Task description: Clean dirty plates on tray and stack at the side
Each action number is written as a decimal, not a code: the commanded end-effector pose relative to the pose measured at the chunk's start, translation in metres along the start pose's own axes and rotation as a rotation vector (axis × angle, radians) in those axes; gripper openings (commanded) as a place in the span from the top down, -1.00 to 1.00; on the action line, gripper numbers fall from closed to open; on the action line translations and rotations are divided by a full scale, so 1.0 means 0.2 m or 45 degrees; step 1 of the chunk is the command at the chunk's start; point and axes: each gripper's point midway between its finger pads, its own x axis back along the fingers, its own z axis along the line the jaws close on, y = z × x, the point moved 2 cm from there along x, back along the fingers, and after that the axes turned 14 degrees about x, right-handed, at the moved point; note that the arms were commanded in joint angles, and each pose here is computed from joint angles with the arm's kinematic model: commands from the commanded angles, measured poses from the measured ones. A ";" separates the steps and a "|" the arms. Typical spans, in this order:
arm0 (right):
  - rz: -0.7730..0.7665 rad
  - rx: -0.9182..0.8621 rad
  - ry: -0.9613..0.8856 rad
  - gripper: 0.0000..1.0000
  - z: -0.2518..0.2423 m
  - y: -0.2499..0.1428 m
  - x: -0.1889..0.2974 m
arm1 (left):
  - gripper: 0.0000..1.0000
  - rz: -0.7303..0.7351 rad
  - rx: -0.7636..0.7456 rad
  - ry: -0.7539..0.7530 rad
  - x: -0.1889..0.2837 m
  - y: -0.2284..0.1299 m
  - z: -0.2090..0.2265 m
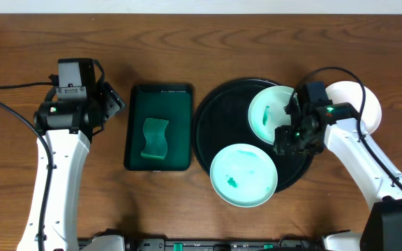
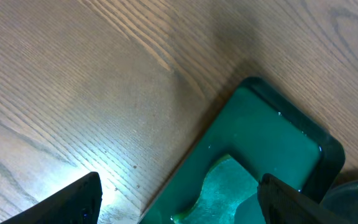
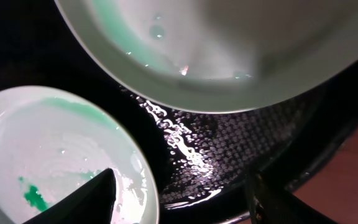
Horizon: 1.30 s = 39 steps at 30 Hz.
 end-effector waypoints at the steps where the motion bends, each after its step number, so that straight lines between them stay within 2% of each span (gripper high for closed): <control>1: -0.013 0.030 -0.002 -0.29 0.01 0.00 0.00 | -0.61 -0.012 0.016 0.002 0.01 0.02 0.00; 35: -0.036 0.034 -0.003 -0.39 0.01 0.03 0.00 | -0.61 -0.012 0.016 0.002 0.01 0.02 0.00; 39: -0.028 0.047 0.053 -0.37 0.05 0.02 0.00 | -0.61 -0.012 0.016 0.002 0.01 0.02 0.00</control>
